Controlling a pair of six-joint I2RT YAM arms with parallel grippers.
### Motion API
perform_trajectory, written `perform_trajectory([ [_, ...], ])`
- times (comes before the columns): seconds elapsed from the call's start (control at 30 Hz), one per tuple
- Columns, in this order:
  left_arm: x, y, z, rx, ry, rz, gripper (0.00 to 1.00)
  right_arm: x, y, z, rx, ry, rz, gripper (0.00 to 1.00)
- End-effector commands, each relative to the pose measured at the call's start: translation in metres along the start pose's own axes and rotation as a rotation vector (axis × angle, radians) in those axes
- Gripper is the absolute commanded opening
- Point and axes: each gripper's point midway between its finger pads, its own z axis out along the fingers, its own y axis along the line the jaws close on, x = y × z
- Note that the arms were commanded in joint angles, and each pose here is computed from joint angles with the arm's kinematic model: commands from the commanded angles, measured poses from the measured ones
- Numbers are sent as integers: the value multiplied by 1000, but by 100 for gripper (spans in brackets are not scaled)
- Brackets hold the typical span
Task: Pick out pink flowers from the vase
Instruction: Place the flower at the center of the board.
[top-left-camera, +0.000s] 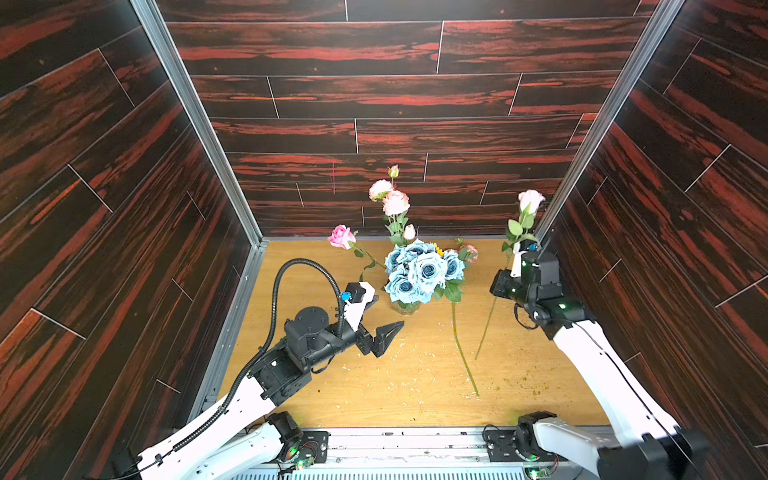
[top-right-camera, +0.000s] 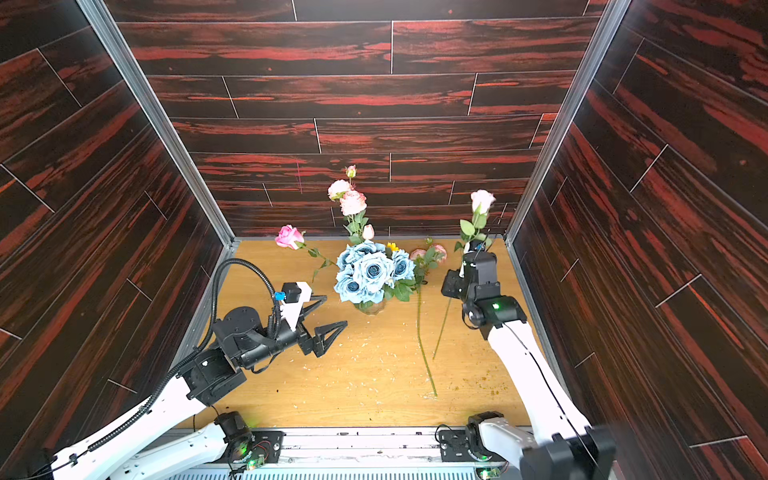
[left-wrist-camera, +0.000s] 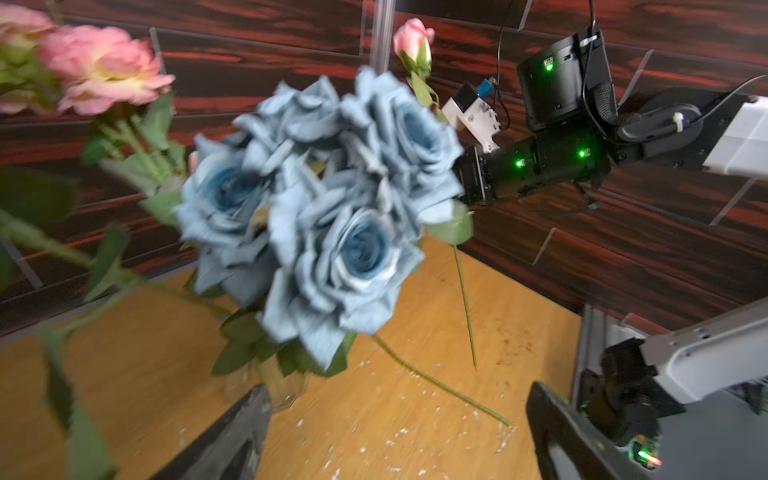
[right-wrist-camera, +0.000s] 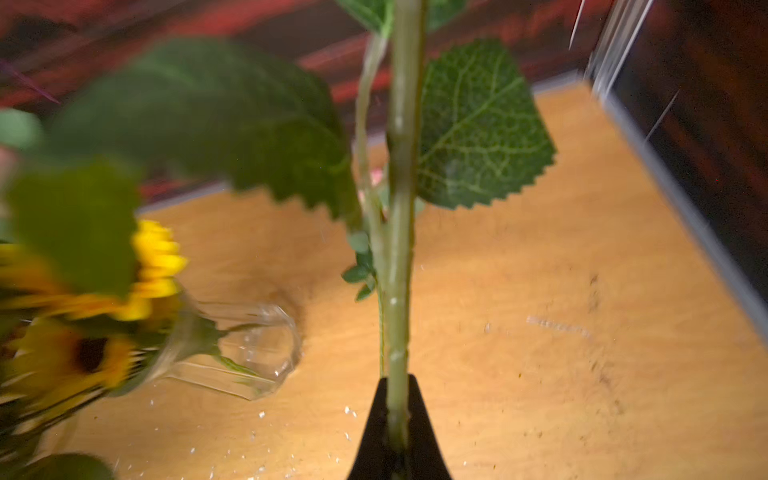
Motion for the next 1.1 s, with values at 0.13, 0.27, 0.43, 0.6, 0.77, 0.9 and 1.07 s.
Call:
perform_trajectory([
  [0.13,7,49,-19,-285,-53,-14,97,76,10,63,-102,330,63,0],
  [0.27,17,72,-24,-416,-56,-45,98,107,16,88,-166,449,95,0],
  [0.43,28,105,-32,-615,-69,-75,98,133,16,112,-186,533,110,0],
  [0.6,38,125,-37,-746,-51,-82,98,143,12,129,-171,570,114,0],
  [0.77,45,142,-42,-822,-53,-123,99,147,7,140,-135,598,112,4],
  [0.9,54,165,-55,-901,-64,-201,99,148,-2,141,-87,592,96,16],
  [1.07,70,187,-61,-941,-88,-299,99,143,-8,138,-54,565,83,31],
])
